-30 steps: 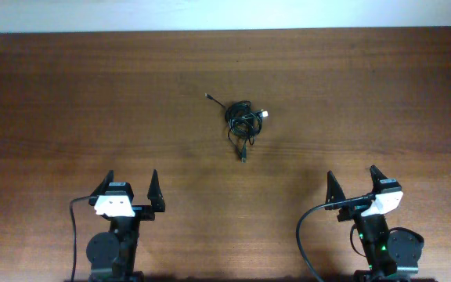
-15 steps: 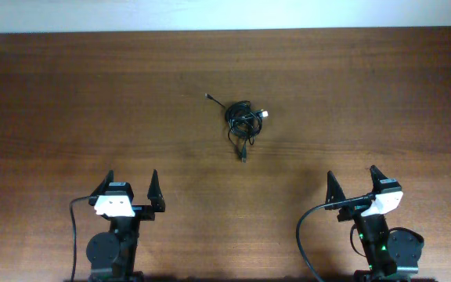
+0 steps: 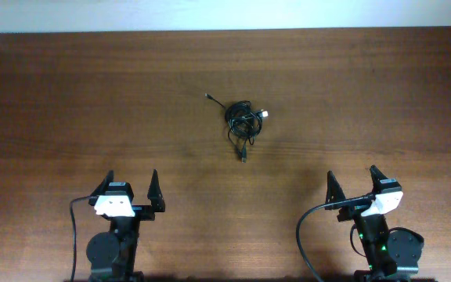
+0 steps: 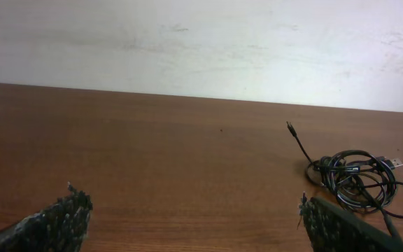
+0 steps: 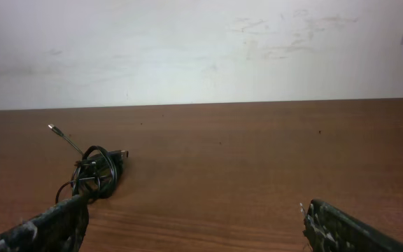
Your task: Untangle cables
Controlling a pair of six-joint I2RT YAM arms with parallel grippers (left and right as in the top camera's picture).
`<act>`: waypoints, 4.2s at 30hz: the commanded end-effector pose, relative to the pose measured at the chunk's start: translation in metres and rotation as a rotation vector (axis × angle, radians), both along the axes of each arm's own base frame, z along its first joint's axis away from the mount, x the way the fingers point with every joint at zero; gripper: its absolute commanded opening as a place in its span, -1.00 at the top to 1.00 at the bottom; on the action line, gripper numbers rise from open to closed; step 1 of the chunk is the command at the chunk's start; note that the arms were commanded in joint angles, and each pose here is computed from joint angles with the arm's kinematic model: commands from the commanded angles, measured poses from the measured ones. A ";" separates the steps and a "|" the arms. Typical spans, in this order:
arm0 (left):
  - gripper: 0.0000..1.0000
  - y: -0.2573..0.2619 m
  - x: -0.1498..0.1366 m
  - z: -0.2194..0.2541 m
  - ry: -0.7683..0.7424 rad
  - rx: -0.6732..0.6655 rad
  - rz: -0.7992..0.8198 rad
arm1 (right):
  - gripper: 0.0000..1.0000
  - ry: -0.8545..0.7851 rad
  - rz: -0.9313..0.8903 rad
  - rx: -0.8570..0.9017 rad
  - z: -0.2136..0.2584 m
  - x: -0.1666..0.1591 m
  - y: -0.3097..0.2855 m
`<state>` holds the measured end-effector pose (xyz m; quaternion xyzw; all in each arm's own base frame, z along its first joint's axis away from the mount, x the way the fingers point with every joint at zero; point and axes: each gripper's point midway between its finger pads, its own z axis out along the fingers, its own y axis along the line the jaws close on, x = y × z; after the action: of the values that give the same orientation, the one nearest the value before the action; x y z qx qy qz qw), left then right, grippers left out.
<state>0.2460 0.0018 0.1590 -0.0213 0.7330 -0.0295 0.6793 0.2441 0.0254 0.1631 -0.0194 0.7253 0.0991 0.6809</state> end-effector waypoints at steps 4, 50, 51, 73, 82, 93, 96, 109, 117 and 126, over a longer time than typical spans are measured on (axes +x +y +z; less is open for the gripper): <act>-0.98 0.000 0.000 -0.001 -0.002 0.016 0.001 | -0.97 0.005 0.014 0.007 -0.002 -0.001 0.003; -0.99 -0.078 0.004 0.146 -0.028 -0.013 -0.481 | -0.98 0.008 0.472 0.143 0.084 -0.055 0.076; -0.99 -0.080 0.010 0.153 0.015 -0.024 -0.496 | -0.97 0.038 0.472 0.152 0.090 -0.058 0.076; -0.86 -0.177 0.183 0.048 0.649 0.168 -0.898 | -0.99 0.951 0.443 0.389 0.061 0.055 0.078; -0.67 -0.242 0.224 -0.055 0.646 0.433 -0.900 | -1.00 1.012 0.431 0.406 0.043 0.061 0.078; -0.32 -0.241 0.232 -0.073 0.647 0.471 -0.892 | -0.99 1.014 0.404 0.389 0.040 0.063 0.074; -0.23 -0.240 0.229 -0.081 0.663 0.493 -0.908 | -0.99 1.015 0.404 0.389 0.039 0.063 0.074; 0.73 -0.247 0.245 -0.124 0.646 0.503 -0.913 | -0.99 1.018 0.389 0.381 0.037 0.063 0.072; 1.00 -0.240 0.248 -0.030 0.746 0.110 -0.694 | -0.94 1.012 0.351 0.444 0.042 0.071 0.071; 1.00 -0.232 0.219 0.058 0.827 -0.388 -0.463 | -0.30 0.889 0.286 0.679 0.083 0.113 0.129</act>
<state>0.4698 -0.2325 0.2186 0.1118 0.8954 -0.2669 0.3383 0.3463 0.1494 0.2365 0.0873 0.8719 0.4093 0.2544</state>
